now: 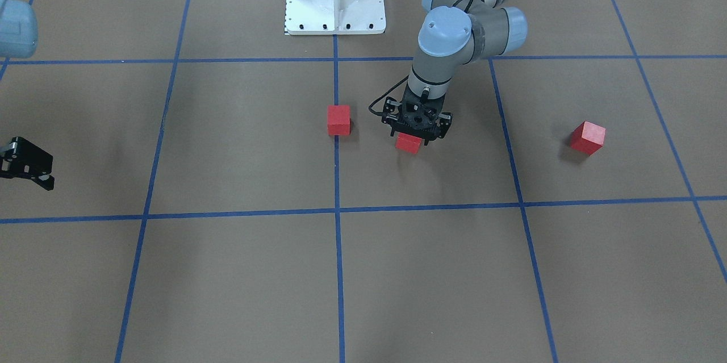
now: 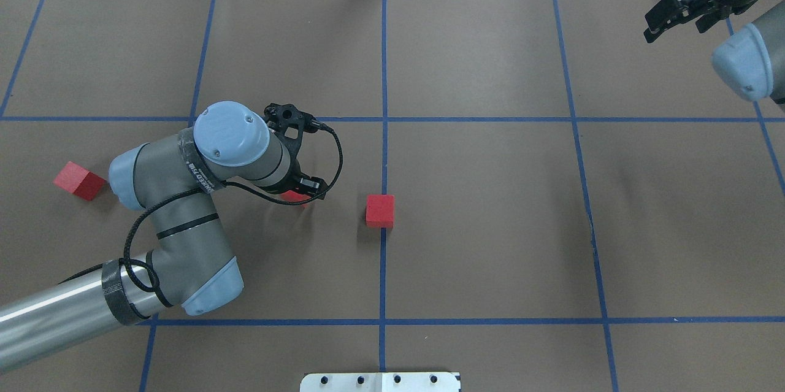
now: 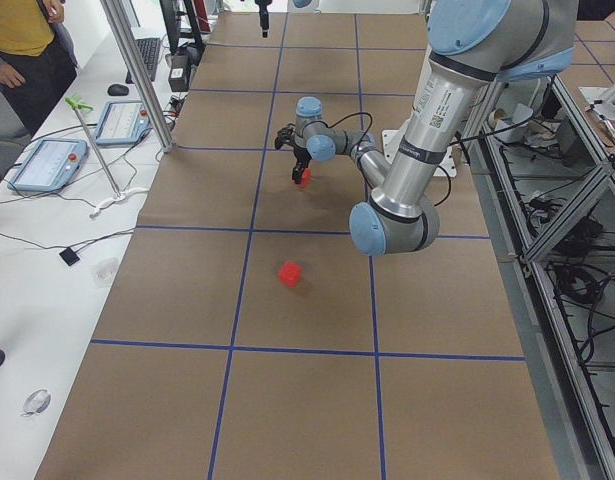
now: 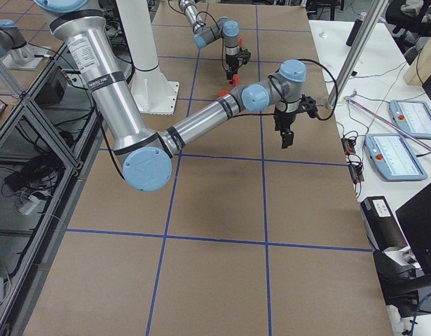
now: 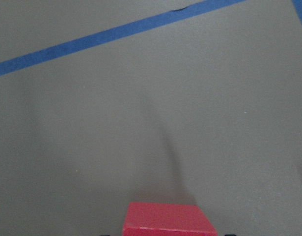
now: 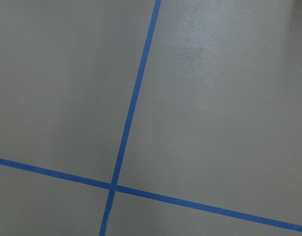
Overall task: Form red blocks into L shape at center
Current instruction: 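Lower the left gripper onto the middle red cube and grasp it, then carry the red cube with the left gripper beside the center cube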
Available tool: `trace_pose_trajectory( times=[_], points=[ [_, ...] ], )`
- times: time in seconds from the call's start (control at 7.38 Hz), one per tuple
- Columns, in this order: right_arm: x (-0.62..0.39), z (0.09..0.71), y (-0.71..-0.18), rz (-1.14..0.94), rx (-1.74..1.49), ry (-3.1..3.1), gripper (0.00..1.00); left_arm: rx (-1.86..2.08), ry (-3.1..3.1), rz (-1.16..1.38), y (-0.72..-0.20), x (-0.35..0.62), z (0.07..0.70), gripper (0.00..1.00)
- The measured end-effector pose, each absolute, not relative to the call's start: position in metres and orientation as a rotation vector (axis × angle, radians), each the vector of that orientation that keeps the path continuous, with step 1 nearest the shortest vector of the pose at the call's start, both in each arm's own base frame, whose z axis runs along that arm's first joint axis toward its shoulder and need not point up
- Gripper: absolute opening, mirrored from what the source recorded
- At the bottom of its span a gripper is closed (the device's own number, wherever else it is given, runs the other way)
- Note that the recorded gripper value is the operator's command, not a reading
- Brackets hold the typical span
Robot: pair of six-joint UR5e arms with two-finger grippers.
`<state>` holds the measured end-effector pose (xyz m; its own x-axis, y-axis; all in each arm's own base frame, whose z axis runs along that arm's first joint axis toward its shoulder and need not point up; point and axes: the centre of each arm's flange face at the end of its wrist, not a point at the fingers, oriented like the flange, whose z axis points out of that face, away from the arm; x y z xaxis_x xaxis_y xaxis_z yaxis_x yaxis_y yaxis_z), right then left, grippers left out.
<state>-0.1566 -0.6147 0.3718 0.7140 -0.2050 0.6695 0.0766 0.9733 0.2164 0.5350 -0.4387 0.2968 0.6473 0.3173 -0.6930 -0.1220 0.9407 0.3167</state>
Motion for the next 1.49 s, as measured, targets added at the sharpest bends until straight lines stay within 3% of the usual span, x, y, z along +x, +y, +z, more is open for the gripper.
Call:
trace_pose_trajectory(
  times=[0.14, 0.27, 0.41, 0.54, 1.08, 1.49],
  points=[
    [-0.157, 0.371, -0.614, -0.157, 0.179, -0.761, 1.0, 0.25, 0.83, 0.253, -0.439, 0.536, 0.298, 0.77],
    [-0.156, 0.371, -0.614, -0.157, 0.179, -0.761, 1.0, 0.249, 0.829, 0.252, -0.439, 0.536, 0.299, 0.68],
    [-0.156, 0.371, -0.614, -0.157, 0.179, -0.761, 1.0, 0.248, 0.828, 0.253, -0.439, 0.537, 0.299, 0.29],
    [-0.156, 0.372, -0.614, -0.157, 0.179, -0.761, 1.0, 0.247, 0.828, 0.254, -0.438, 0.537, 0.299, 0.0],
    [-0.156, 0.372, -0.614, -0.156, 0.178, -0.759, 1.0, 0.216, 0.856, 0.246, -0.426, 0.506, 0.239, 0.0],
    [-0.156, 0.372, -0.614, -0.156, 0.179, -0.759, 1.0, 0.137, 0.896, 0.047, -0.418, 0.488, 0.18, 0.0]
  ],
)
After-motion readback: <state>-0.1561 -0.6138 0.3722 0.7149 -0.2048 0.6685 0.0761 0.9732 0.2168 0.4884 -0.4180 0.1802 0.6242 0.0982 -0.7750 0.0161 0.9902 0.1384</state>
